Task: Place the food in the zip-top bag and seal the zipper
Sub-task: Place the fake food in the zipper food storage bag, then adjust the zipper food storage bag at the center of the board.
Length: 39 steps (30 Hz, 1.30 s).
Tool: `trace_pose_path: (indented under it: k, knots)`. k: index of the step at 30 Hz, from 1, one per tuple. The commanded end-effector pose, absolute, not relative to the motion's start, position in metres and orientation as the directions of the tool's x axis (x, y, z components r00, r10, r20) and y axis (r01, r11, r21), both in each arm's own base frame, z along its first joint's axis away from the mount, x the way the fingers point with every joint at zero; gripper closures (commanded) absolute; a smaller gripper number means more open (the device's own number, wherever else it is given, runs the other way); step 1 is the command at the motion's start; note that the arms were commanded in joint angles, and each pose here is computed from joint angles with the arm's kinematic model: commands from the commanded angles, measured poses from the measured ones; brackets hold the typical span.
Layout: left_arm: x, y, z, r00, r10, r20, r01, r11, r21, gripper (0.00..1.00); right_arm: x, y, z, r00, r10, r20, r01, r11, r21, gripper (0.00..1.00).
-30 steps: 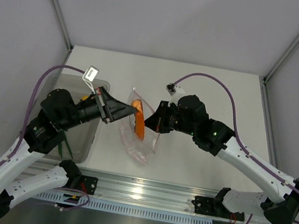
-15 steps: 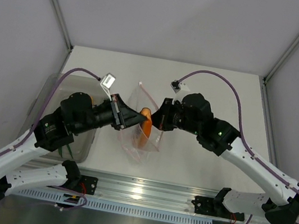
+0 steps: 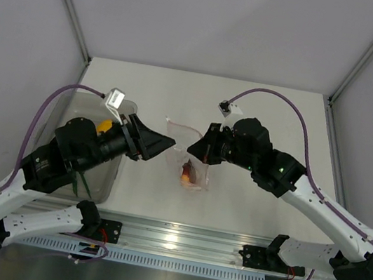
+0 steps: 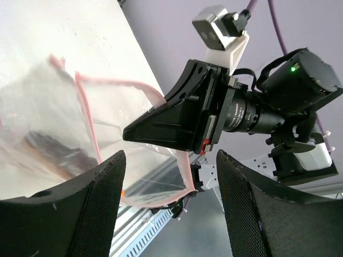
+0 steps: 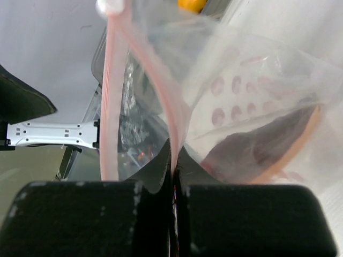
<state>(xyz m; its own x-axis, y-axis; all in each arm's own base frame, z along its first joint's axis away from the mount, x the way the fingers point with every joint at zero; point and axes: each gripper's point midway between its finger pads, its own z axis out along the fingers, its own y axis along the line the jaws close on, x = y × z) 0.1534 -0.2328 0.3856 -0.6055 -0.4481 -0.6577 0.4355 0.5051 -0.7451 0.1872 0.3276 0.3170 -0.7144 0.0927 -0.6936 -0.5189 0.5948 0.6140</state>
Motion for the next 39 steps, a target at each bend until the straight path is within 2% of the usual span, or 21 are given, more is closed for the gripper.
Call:
trace_pose_path:
  k: [1,6,14,17,19,30,35,39]
  knots:
    - [0.156,-0.226,0.392,-0.576,-0.456,-0.679,0.433,0.534,-0.726,0.30,0.185,0.325,0.344,-0.681,0.137,-0.719,-0.552,0.550,0.627,1.00]
    - [0.166,-0.232,0.373,-0.609,-0.424,-0.670,0.372,0.594,-0.713,0.31,0.184,0.326,0.344,-0.684,0.133,-0.717,-0.555,0.542,0.631,1.00]
    - [0.175,-0.245,0.343,-0.667,-0.364,-0.650,0.301,0.666,-0.682,0.38,0.182,0.322,0.348,-0.678,0.137,-0.723,-0.560,0.541,0.628,1.00]
    - [0.180,-0.241,0.334,-0.666,-0.352,-0.657,0.267,0.710,-0.651,0.46,0.180,0.321,0.347,-0.678,0.136,-0.722,-0.561,0.540,0.628,1.00]
    - [0.181,-0.240,0.337,-0.665,-0.352,-0.659,0.264,0.715,-0.648,0.55,0.179,0.318,0.347,-0.680,0.134,-0.721,-0.558,0.543,0.627,1.00]
    - [0.167,-0.237,0.368,-0.611,-0.401,-0.683,0.386,0.602,-0.699,0.51,0.177,0.315,0.334,-0.686,0.126,-0.717,-0.551,0.554,0.624,1.00]
    - [0.168,-0.234,0.356,-0.615,-0.392,-0.684,0.365,0.628,-0.687,0.49,0.176,0.318,0.333,-0.691,0.119,-0.713,-0.554,0.547,0.628,1.00]
    - [0.170,-0.240,0.341,-0.644,-0.365,-0.673,0.339,0.652,-0.678,0.52,0.174,0.318,0.333,-0.690,0.115,-0.715,-0.560,0.542,0.627,1.00]
